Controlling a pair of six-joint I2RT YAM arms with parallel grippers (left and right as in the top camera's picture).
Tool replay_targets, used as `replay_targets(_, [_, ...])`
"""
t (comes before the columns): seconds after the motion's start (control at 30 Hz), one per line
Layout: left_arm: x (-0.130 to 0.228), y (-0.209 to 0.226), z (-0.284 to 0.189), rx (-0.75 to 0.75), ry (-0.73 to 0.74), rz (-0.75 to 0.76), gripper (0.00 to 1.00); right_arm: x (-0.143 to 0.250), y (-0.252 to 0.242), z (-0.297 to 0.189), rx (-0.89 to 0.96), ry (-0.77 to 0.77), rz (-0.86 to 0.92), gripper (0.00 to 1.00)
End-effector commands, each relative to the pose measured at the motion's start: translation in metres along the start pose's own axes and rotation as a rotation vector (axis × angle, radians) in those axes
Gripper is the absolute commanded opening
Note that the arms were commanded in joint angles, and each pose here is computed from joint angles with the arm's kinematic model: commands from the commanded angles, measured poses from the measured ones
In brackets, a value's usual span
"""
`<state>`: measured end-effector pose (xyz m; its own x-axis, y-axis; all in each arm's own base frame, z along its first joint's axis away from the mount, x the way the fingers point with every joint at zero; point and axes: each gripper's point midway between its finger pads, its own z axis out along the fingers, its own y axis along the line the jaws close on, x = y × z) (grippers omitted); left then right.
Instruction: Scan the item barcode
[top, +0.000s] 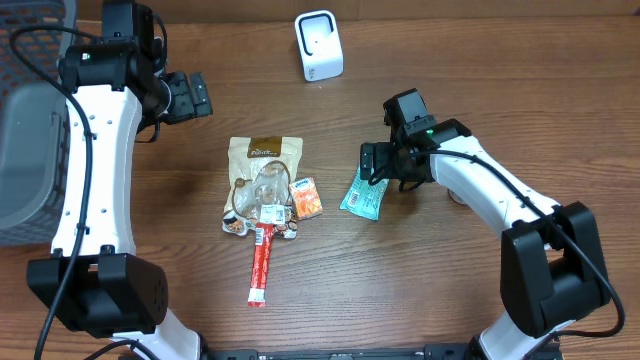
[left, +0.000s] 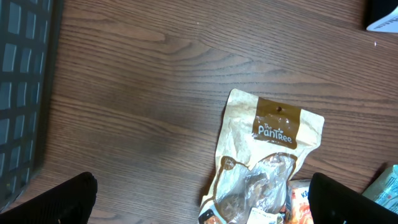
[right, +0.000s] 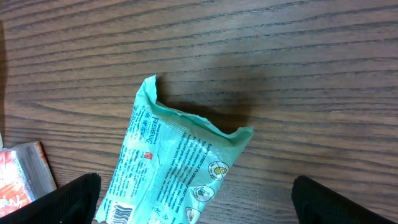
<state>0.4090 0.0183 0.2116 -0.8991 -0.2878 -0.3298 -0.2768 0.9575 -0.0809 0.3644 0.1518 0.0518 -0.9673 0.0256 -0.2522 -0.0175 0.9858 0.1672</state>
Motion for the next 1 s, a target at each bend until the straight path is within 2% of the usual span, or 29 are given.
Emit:
replay_targets(0.0, [-0.004,-0.003,-0.004,0.006,-0.016,0.013,1.0,-0.004,0.0,-0.006,0.001,-0.025,-0.001,1.0])
replay_targets(0.8, [-0.004,-0.003,-0.004,0.006,-0.016,0.013,1.0,-0.004,0.0,-0.006,-0.002,-0.025,-0.001,1.0])
replay_targets(0.97, [-0.004,-0.003,-0.004,0.006,-0.016,0.013,1.0,-0.023,0.01,-0.007,-0.047,-0.099,-0.007,1.0])
